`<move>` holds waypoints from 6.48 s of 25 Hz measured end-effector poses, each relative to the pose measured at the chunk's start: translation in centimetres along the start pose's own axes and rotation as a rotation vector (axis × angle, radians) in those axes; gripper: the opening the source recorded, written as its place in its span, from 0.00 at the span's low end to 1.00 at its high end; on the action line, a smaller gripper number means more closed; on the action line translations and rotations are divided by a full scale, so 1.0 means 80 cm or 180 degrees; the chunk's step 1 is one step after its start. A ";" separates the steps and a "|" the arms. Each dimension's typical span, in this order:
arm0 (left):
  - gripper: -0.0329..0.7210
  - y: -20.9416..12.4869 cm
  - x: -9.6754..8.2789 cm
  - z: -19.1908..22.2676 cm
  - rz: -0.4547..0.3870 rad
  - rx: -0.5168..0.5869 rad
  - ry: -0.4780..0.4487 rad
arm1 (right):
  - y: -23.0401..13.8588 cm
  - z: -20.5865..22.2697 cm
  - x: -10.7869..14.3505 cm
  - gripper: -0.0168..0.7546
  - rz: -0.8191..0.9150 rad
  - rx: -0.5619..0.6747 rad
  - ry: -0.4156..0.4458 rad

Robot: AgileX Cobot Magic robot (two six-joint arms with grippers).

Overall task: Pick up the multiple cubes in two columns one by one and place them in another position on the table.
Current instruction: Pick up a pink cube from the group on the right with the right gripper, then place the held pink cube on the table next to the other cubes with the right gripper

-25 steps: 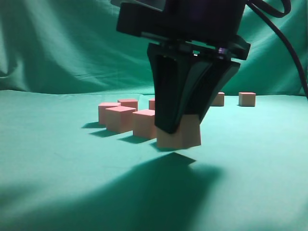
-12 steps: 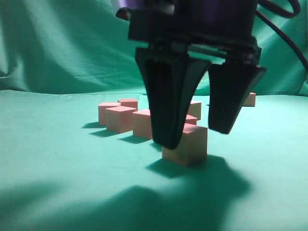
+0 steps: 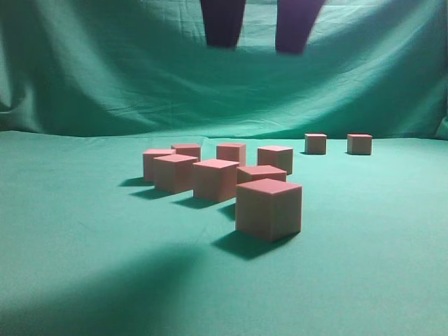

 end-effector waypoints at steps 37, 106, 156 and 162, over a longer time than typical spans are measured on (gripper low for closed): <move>0.04 0.000 0.000 0.000 0.0000 0.0000 0.0000 | 0.145 0.133 -0.318 0.74 0.2112 -0.1278 -0.0272; 0.04 0.000 0.000 0.000 0.0000 0.0000 0.0000 | -0.097 -0.032 -0.042 0.36 -0.0090 -0.1080 0.1030; 0.04 0.000 0.000 0.000 0.0000 0.0000 0.0000 | -0.044 0.150 0.069 0.54 -0.1394 -0.0842 0.0832; 0.04 0.000 0.000 0.000 0.0000 0.0000 0.0000 | -0.030 0.125 0.071 0.86 -0.1426 -0.1023 0.0854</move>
Point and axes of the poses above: a point on each arm's last joint axis where the gripper is mounted, z pointing out along that axis toward the gripper, x along the wrist's bending axis when the last joint is at zero, y = z × x, the point moved 3 cm from there along z, pointing out along that axis toward the gripper, and after that the axes turned 9 degrees about z, right-handed, at the moved point
